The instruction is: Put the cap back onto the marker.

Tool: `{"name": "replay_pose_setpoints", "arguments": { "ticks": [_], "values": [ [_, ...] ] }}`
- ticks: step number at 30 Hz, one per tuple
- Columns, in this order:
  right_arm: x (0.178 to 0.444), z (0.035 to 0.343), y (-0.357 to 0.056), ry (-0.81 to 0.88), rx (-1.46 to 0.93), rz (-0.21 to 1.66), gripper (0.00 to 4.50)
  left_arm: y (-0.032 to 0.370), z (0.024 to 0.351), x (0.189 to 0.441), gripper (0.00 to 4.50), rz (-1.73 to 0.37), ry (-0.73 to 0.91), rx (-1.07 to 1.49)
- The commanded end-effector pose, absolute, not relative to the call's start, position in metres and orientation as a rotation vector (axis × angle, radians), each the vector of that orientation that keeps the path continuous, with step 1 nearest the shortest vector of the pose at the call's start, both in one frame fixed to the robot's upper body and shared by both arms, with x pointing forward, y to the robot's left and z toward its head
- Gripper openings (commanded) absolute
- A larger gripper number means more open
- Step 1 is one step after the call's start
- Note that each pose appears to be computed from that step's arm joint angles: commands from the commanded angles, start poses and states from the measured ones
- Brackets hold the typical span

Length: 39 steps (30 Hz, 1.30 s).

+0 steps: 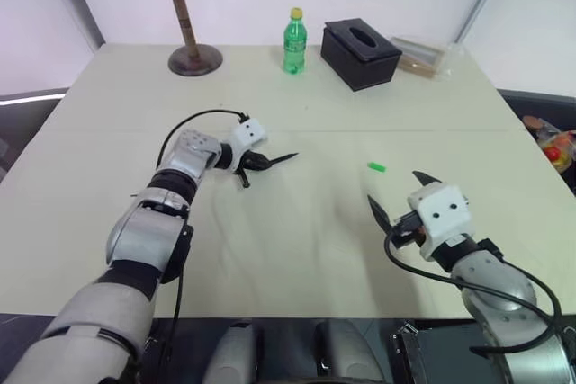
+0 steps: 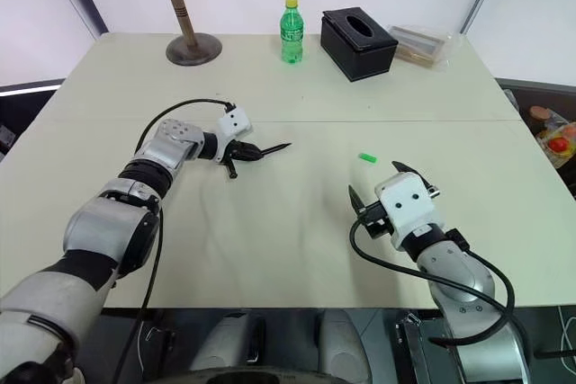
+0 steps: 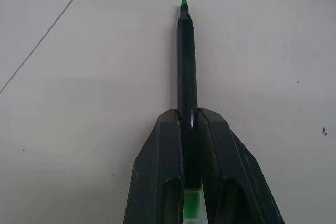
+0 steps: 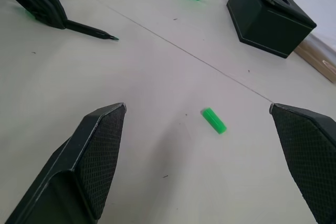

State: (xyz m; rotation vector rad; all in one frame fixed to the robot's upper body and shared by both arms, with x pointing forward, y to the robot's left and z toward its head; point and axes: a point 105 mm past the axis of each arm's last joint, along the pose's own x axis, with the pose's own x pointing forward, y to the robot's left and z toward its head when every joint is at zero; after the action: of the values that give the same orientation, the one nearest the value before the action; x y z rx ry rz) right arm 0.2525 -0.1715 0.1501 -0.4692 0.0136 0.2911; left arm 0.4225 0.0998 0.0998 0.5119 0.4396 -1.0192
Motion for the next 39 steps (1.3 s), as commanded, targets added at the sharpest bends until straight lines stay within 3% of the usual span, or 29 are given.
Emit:
{"name": "replay_pose_setpoints", "arguments": {
  "ticks": [1, 12, 20, 29, 39],
  "values": [
    [0.249, 0.169, -0.171, -0.052, -0.500, 0.285, 4.50, 0.109, 0.073, 0.412, 0.06, -1.018, 0.544, 0.484],
    [0.259, 0.169, -0.184, -0.022, -0.517, 0.344, 4.50, 0.073, 0.131, 0.416, 0.06, -1.171, 0.198, 0.699],
    [0.299, 0.160, -0.218, 0.069, -0.363, 0.488, 4.50, 0.045, 0.181, 0.403, 0.06, -1.224, -0.041, 0.795],
    [0.355, 0.153, -0.231, 0.147, -0.357, 0.644, 4.50, 0.041, 0.207, 0.383, 0.06, -1.207, -0.139, 0.814],
    [0.377, 0.110, -0.228, 0.262, -0.437, 0.743, 4.50, 0.045, 0.216, 0.372, 0.06, -1.176, -0.162, 0.813]
  ]
}}
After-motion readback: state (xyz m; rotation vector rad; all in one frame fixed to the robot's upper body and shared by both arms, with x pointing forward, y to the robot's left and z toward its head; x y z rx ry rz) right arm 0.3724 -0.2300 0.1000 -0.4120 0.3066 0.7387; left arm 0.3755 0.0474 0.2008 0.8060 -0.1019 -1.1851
